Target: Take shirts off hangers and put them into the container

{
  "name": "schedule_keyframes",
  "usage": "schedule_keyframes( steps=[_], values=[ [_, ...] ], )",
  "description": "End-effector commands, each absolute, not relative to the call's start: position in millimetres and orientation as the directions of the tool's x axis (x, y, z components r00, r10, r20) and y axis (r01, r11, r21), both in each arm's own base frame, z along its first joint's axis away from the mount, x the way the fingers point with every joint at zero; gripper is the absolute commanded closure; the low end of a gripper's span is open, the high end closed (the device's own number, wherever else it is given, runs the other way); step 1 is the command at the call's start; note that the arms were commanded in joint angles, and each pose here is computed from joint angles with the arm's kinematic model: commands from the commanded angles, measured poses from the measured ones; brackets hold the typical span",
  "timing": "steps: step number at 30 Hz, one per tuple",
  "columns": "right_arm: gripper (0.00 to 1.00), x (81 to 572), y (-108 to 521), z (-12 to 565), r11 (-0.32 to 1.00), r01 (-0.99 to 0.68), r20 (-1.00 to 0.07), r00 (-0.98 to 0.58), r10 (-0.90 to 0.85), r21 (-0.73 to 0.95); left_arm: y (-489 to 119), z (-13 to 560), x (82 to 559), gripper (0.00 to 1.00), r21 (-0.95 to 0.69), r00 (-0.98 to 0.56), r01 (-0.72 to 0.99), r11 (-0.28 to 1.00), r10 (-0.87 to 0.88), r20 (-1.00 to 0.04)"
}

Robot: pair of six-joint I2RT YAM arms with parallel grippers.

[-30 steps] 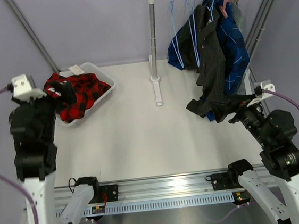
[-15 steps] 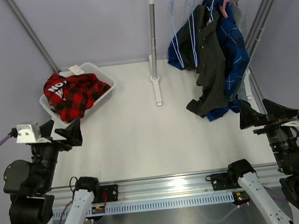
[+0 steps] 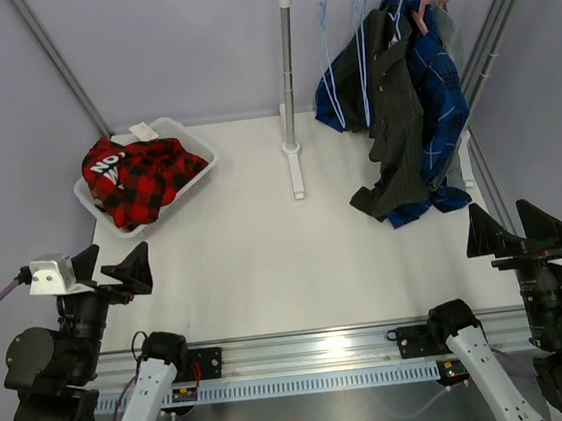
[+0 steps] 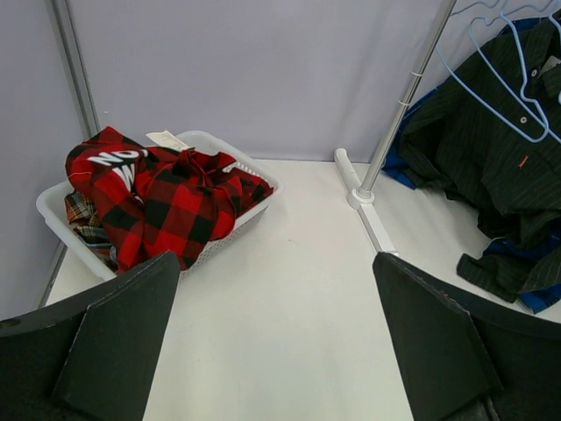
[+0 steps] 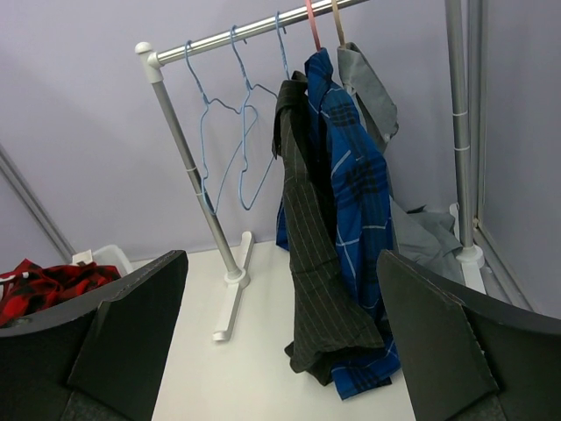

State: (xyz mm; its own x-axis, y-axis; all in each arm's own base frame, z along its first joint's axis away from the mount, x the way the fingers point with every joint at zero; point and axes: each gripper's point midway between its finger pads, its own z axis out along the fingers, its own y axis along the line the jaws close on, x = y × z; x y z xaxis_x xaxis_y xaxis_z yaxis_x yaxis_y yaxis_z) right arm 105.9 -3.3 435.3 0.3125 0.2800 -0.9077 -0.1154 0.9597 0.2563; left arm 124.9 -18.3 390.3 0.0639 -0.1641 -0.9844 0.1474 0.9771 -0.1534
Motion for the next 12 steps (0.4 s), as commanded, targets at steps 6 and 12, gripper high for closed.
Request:
schedule_keyframes(
  steps=[6,12],
  values=[
    [0.01,111,-5,435,0.963,-0.105,-0.904,0.333,0.268,0.247,-15,388,126,0.01,-0.136,0.07,0.134,0.982,-0.146,-0.987],
    [0.0,111,-2,435,0.964,-0.119,-0.905,0.335,0.263,0.236,-18,380,133,0.01,-0.132,0.044,0.135,0.982,-0.14,-0.989]
  ],
)
